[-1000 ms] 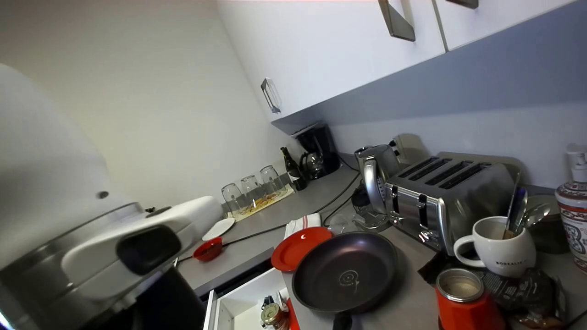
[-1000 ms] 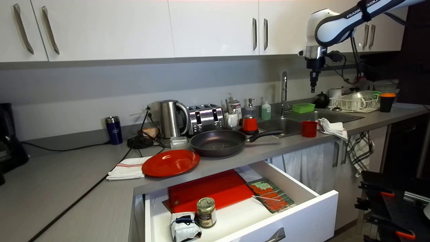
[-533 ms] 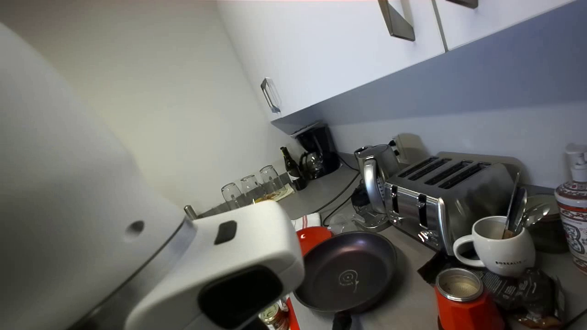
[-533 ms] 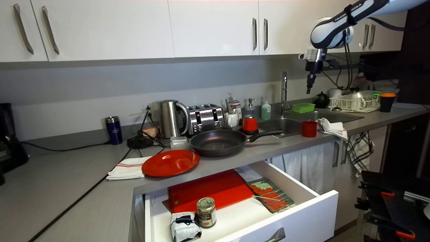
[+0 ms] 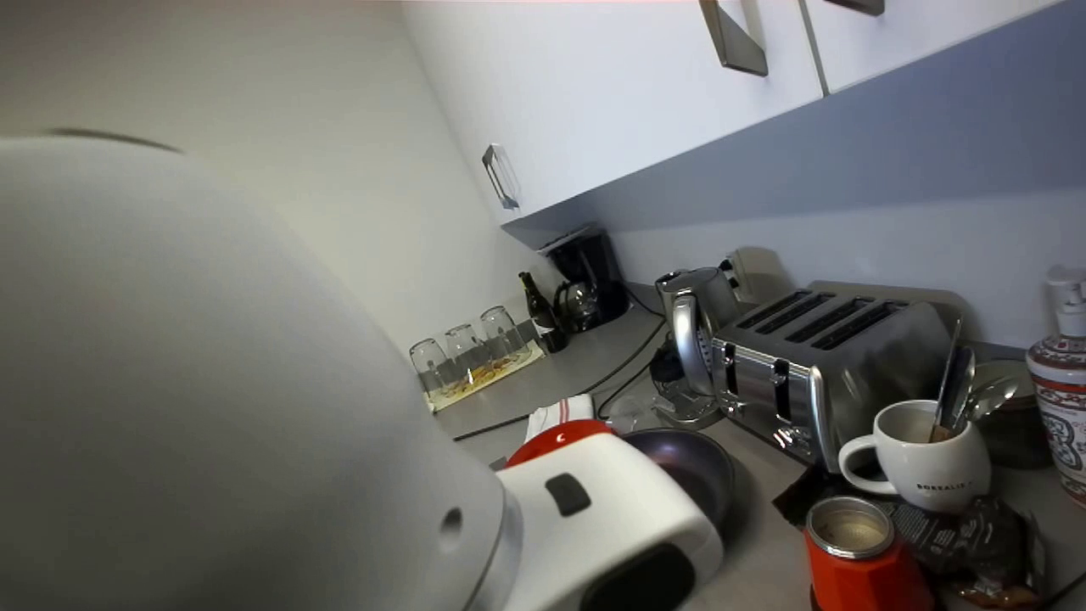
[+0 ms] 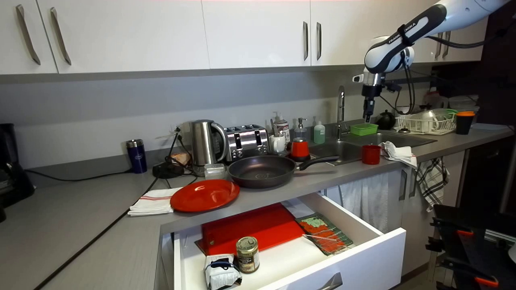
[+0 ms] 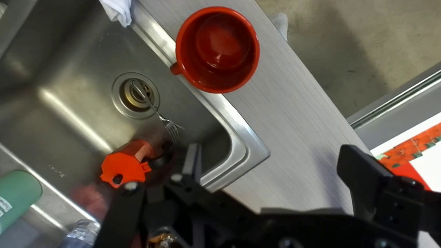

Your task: Pick up the red cup and put it in the drawer

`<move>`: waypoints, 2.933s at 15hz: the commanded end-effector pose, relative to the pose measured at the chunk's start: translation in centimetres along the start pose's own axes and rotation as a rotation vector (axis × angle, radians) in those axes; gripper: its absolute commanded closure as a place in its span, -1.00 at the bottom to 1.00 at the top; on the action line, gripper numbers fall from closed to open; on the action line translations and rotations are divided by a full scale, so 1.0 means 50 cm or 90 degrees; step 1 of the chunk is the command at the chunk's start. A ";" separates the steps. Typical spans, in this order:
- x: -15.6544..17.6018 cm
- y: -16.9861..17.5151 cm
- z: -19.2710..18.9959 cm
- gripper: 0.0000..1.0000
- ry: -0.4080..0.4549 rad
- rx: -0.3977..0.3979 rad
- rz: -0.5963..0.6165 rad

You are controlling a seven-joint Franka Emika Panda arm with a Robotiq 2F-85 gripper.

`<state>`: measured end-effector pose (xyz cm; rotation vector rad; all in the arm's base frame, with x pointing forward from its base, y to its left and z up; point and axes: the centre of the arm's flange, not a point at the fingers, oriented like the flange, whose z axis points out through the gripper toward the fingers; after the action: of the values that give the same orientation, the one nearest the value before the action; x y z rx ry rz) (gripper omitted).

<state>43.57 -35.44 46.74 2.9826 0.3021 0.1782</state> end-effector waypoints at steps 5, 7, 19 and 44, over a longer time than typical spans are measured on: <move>0.011 0.039 0.114 -1.00 -0.017 0.022 -0.025; 0.010 0.042 0.141 -1.00 -0.024 0.031 -0.021; 0.014 0.009 0.254 -1.00 -0.066 0.055 -0.045; -0.052 0.013 0.314 0.60 -0.095 0.048 0.000</move>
<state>43.67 -39.03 30.98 3.0693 0.3086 -0.0615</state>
